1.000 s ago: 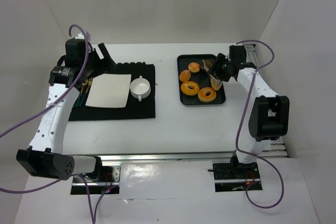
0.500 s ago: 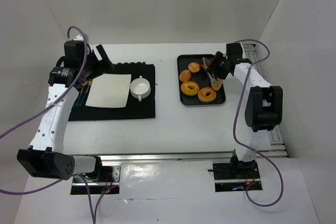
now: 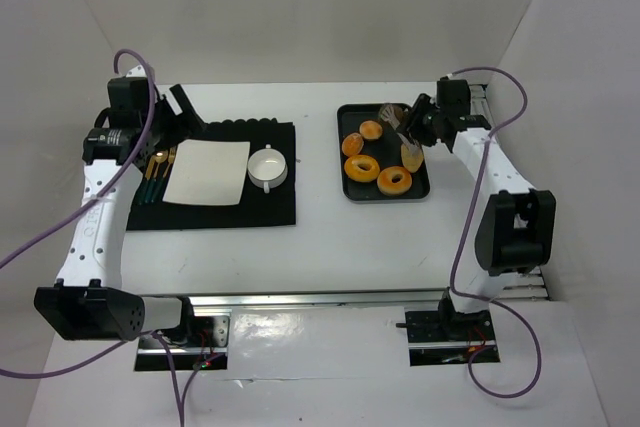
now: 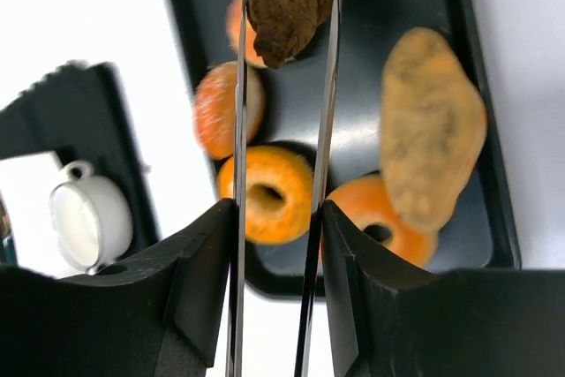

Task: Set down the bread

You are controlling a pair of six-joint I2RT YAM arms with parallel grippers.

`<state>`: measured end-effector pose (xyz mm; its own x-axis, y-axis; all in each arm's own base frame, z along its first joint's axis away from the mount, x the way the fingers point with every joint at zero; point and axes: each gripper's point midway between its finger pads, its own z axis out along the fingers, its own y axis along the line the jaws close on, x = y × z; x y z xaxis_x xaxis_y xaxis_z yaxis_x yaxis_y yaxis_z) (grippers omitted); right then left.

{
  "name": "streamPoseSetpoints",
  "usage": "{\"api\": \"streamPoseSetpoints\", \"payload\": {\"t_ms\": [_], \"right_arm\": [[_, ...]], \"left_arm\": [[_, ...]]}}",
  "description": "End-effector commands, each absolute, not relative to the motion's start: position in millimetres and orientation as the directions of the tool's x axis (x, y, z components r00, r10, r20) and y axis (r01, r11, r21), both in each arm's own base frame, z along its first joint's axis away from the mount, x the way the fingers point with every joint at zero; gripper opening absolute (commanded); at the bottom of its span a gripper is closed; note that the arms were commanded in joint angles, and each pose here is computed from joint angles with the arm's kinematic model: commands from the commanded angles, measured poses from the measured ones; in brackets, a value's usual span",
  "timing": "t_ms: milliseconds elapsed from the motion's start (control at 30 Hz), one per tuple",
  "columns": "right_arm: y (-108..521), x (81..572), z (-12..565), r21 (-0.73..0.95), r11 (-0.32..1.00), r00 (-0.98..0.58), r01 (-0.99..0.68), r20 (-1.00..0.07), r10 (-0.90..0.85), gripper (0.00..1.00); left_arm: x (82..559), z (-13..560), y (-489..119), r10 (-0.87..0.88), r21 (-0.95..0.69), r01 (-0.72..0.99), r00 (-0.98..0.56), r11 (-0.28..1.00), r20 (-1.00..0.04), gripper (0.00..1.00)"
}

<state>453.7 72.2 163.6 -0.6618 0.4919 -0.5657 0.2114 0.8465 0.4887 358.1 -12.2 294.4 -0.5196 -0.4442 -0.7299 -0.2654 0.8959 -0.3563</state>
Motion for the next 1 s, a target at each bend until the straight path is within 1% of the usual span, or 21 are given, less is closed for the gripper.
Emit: {"api": "streamPoseSetpoints", "payload": {"t_ms": [0, 67, 167, 233, 267, 300, 333, 367, 400, 433, 467, 500, 533, 567, 633, 700, 733, 800, 833, 967], "right_arm": [[95, 442, 228, 0.496, 0.867, -0.581, 0.056, -0.69, 0.432, 0.42], [119, 429, 234, 0.489, 0.872, -0.605, 0.001, -0.694, 0.391, 0.4], [157, 418, 258, 0.481, 0.87, -0.592, -0.107, -0.734, 0.333, 0.4], [202, 408, 261, 0.472, 0.858, -0.611, -0.205, -0.746, 0.264, 0.4], [222, 406, 273, 0.474, 0.844, -0.604, -0.25, -0.758, 0.247, 0.4], [259, 396, 266, 0.478, 0.818, -0.63, -0.319, -0.752, 0.194, 0.4], [279, 392, 267, 0.479, 0.803, -0.633, -0.355, -0.755, 0.171, 0.4], [300, 393, 279, 0.473, 0.78, -0.606, -0.409, -0.78, 0.155, 0.4], [329, 379, 278, 0.463, 0.752, -0.605, -0.47, -0.789, 0.107, 0.4], [348, 380, 259, 0.46, 0.748, -0.632, -0.478, -0.772, 0.071, 0.4], [368, 382, 273, 0.452, 0.722, -0.598, -0.523, -0.799, 0.067, 0.4], [382, 381, 269, 0.441, 0.712, -0.594, -0.547, -0.803, 0.041, 0.4], [408, 376, 249, 0.443, 0.693, -0.613, -0.569, -0.79, 0.001, 0.4], [424, 378, 261, 0.439, 0.663, -0.585, -0.606, -0.811, 0.002, 0.4], [458, 377, 247, 0.435, 0.632, -0.585, -0.641, -0.81, -0.036, 0.4], [478, 377, 235, 0.425, 0.619, -0.58, -0.661, -0.812, -0.062, 0.4], [492, 374, 212, 0.416, 0.614, -0.589, -0.67, -0.802, -0.099, 0.4], [509, 377, 216, 0.416, 0.594, -0.569, -0.688, -0.818, -0.086, 0.42], [518, 375, 199, 0.416, 0.591, -0.577, -0.691, -0.81, -0.104, 0.42], [530, 382, 174, 0.408, 0.61, -0.59, -0.68, -0.798, -0.123, 0.42]], "left_arm": [[357, 314, -7, -0.434, -0.37, -0.226, -0.488, 0.901, -0.758, 0.95], [358, 318, 0, -0.446, -0.38, -0.233, -0.474, 0.895, -0.76, 0.95], [353, 325, 7, -0.444, -0.365, -0.254, -0.467, 0.896, -0.765, 0.95], [350, 333, 15, -0.454, -0.366, -0.272, -0.451, 0.89, -0.769, 0.95], [349, 331, 16, -0.455, -0.36, -0.283, -0.454, 0.889, -0.766, 0.95], [346, 333, 19, -0.468, -0.366, -0.298, -0.45, 0.882, -0.76, 0.95], [346, 333, 24, -0.474, -0.366, -0.309, -0.445, 0.878, -0.76, 0.95], [341, 341, 23, -0.482, -0.379, -0.308, -0.427, 0.873, -0.765, 0.95], [341, 341, 26, -0.495, -0.386, -0.321, -0.419, 0.865, -0.761, 0.95], [337, 346, 25, -0.493, -0.389, -0.314, -0.406, 0.866, -0.769, 0.95], [337, 346, 25, -0.501, -0.396, -0.318, -0.403, 0.861, -0.766, 0.95], [333, 351, 27, -0.503, -0.399, -0.32, -0.387, 0.859, -0.773, 0.95], [328, 354, 27, -0.502, -0.4, -0.317, -0.382, 0.86, -0.776, 0.95], [328, 354, 26, -0.51, -0.407, -0.321, -0.379, 0.855, -0.772, 0.95], [322, 359, 27, -0.512, -0.413, -0.317, -0.37, 0.854, -0.775, 0.95], [322, 355, 27, -0.513, -0.411, -0.321, -0.377, 0.853, -0.771, 0.95], [320, 358, 26, -0.512, -0.413, -0.317, -0.37, 0.854, -0.775, 0.95], [318, 356, 26, -0.514, -0.411, -0.322, -0.378, 0.853, -0.77, 0.95], [318, 356, 26, -0.514, -0.411, -0.322, -0.378, 0.853, -0.77, 0.95], [314, 353, 27, -0.511, -0.406, -0.322, -0.387, 0.855, -0.768, 0.95]]}}
